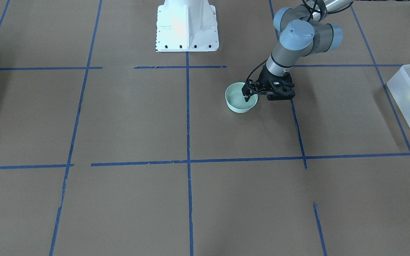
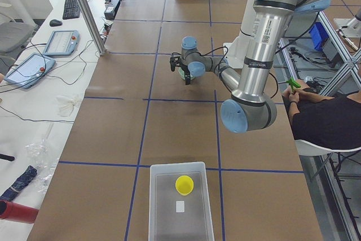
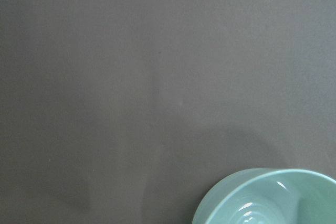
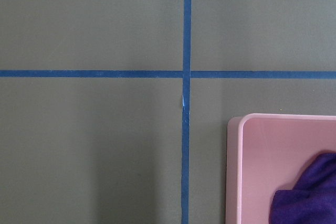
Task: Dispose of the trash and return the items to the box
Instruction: 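Close the left gripper on the rim of the green bowl, then lift the green bowl with the left gripper toward the clear bin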
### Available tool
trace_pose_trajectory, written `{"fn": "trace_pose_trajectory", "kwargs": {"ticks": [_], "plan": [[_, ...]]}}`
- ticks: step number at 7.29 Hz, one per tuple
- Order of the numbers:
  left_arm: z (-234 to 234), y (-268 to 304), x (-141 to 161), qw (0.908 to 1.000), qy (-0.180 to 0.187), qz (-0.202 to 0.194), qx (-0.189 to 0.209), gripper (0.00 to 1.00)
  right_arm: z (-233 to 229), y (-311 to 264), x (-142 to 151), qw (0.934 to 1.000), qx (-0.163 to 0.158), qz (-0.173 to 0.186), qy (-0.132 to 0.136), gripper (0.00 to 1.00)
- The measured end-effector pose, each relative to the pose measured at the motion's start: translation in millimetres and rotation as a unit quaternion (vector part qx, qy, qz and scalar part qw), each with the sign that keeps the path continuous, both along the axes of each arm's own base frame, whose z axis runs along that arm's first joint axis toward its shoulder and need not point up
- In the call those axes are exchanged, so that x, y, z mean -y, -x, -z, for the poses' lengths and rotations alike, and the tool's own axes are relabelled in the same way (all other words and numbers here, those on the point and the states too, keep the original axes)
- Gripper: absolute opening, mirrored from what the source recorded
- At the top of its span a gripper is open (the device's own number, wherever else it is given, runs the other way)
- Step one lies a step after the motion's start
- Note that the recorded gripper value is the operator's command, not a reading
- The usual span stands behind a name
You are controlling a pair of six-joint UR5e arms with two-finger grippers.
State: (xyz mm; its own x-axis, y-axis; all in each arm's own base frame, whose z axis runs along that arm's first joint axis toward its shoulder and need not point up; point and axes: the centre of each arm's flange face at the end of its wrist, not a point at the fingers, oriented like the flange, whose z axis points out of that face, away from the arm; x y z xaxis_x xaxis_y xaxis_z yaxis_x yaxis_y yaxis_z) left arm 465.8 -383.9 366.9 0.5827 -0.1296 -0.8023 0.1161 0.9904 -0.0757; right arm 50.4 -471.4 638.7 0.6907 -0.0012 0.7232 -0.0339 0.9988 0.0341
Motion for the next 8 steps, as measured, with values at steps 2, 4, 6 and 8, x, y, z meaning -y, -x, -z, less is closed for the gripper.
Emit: {"fn": "trace_pose_trajectory", "kwargs": {"ticks": [2, 4, 6, 8], "plan": [[5, -12, -8, 0.9999, 0.013, 0.0, -0.004, 0.12, 3, 0, 0, 1.0, 0.0, 0.0, -0.002, 1.0], [7, -10, -10, 0.9999, 0.015, 0.002, -0.006, 0.0, 6, 0, 0, 1.0, 0.001, -0.001, -0.005, 1.0], [11, -1, -8, 0.9998, 0.014, 0.006, -0.009, 0.0, 7, 0, 1, 1.0, 0.001, 0.0, -0.006, 1.0], [45, 45, 6, 0.9994, 0.011, 0.031, -0.007, 0.0, 8, 0, 1, 1.0, 0.001, 0.0, -0.007, 1.0]]}}
